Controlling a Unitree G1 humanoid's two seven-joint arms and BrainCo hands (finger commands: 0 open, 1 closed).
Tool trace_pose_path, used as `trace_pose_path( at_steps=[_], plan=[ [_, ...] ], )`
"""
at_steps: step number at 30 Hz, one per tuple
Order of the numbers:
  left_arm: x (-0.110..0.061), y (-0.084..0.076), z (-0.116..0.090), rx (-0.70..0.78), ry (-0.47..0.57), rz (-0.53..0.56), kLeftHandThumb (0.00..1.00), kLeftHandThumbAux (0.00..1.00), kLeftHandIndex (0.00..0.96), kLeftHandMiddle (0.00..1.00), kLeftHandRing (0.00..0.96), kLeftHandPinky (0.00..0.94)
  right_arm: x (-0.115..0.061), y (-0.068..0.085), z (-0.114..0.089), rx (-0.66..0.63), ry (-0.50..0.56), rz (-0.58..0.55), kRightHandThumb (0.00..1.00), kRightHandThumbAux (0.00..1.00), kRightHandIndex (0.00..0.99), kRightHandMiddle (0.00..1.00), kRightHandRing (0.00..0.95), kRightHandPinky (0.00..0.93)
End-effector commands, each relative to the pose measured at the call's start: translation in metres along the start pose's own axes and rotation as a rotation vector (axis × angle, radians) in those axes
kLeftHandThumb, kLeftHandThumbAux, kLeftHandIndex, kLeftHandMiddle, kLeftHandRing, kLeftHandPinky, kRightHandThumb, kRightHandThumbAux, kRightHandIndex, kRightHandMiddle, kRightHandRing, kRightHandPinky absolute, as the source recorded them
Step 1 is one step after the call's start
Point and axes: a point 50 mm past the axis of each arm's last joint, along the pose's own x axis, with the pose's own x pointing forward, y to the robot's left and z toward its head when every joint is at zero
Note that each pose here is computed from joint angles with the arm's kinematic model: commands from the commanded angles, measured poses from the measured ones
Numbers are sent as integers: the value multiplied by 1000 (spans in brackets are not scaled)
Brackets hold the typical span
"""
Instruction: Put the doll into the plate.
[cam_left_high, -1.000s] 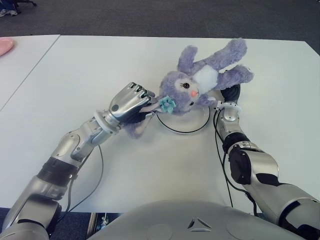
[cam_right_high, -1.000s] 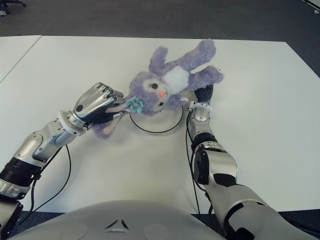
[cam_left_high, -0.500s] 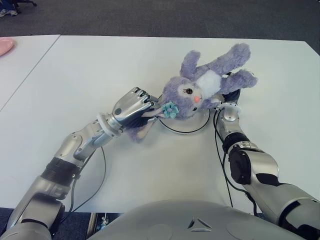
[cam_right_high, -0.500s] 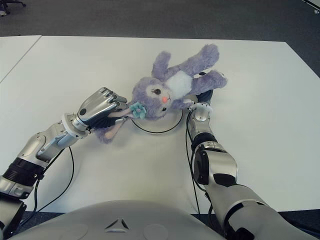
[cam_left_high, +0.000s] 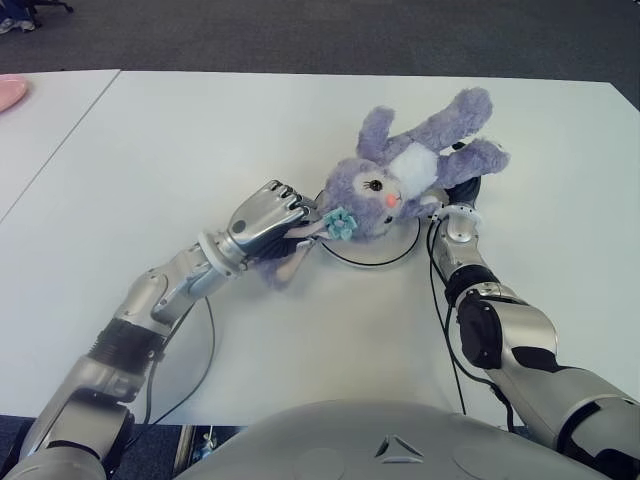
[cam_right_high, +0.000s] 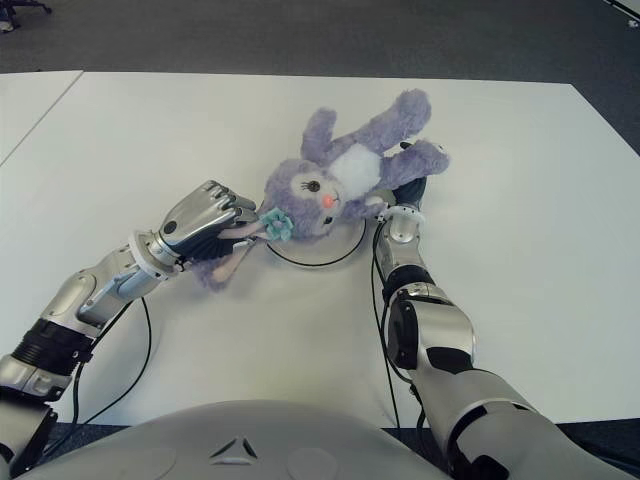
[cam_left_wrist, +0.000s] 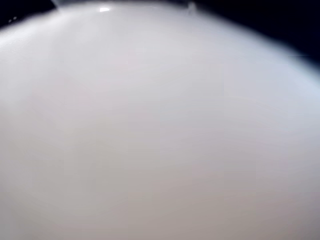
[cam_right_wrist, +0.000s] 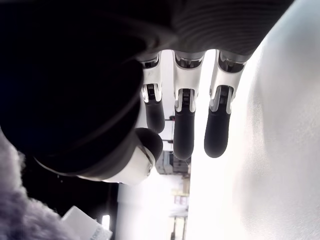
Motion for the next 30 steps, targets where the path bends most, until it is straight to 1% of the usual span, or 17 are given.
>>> trace_pose_path(
  at_steps=[1,2,3,5,7,10,19,20,21,22,23,24,25,26,28,29,30],
  plan=[
    [-6,-15,1,-51,72,-31,639,761,773,872,867,865,-84,-10,-103,-69,457,16,868,867,208,176,320,379],
    [-6,-15,0,-44,78,-27,632,759,768,869,865,862,-84,-10,-103,-69,459,17,881,866,205,177,322,374],
    [-6,-15,0,-39,81,-25,663,739,651,857,855,849,-84,-11,-103,-69,460,17,900,862,201,179,327,362],
    [-6,-15,0,-18,88,-16,693,716,527,837,841,828,-84,-11,-103,-69,463,19,920,859,194,183,332,342],
    [-6,-15,-1,-1,93,-10,700,709,483,825,832,816,-84,-11,-103,-70,465,19,925,858,189,186,333,330],
    [-5,-15,-2,25,99,4,696,705,446,804,815,805,-84,-11,-103,-75,467,21,930,856,180,194,334,309],
    [-7,-20,-7,59,155,30,683,707,420,722,751,763,-83,-11,-104,-75,472,24,919,855,160,214,341,272],
    [-7,-20,-8,60,164,30,611,674,406,700,738,756,-83,-11,-104,-75,473,24,919,855,159,217,342,270],
    [-7,-21,-8,60,171,29,494,623,372,616,689,721,-83,-11,-104,-76,473,24,917,855,157,224,342,265],
    [-7,-21,-9,61,175,28,419,591,351,562,657,698,-83,-11,-104,-76,473,24,914,856,156,229,342,262],
    [-7,-21,-9,62,177,27,370,566,332,512,625,676,-83,-11,-104,-77,474,24,912,857,154,234,341,258],
    [-7,-21,-9,67,178,24,352,557,326,494,613,668,-83,-11,-104,-79,475,24,910,857,154,236,341,257],
    [-7,-22,-10,70,178,22,319,531,294,430,515,559,-83,-11,-104,-81,475,24,905,860,152,249,341,250],
    [-7,-22,-10,76,178,18,306,522,283,407,479,519,-83,-11,-104,-83,476,24,901,862,152,253,342,247],
    [-7,-22,-12,97,179,2,248,491,227,323,345,326,-83,-11,-104,-87,478,25,883,870,149,279,340,240],
    [-7,-22,-13,112,180,-11,236,486,216,308,322,289,-83,-10,-104,-90,479,26,878,872,149,285,339,239],
    [-7,-21,-14,122,182,-20,201,473,182,266,269,212,-84,-10,-104,-92,481,27,858,878,146,300,333,238]
  ],
)
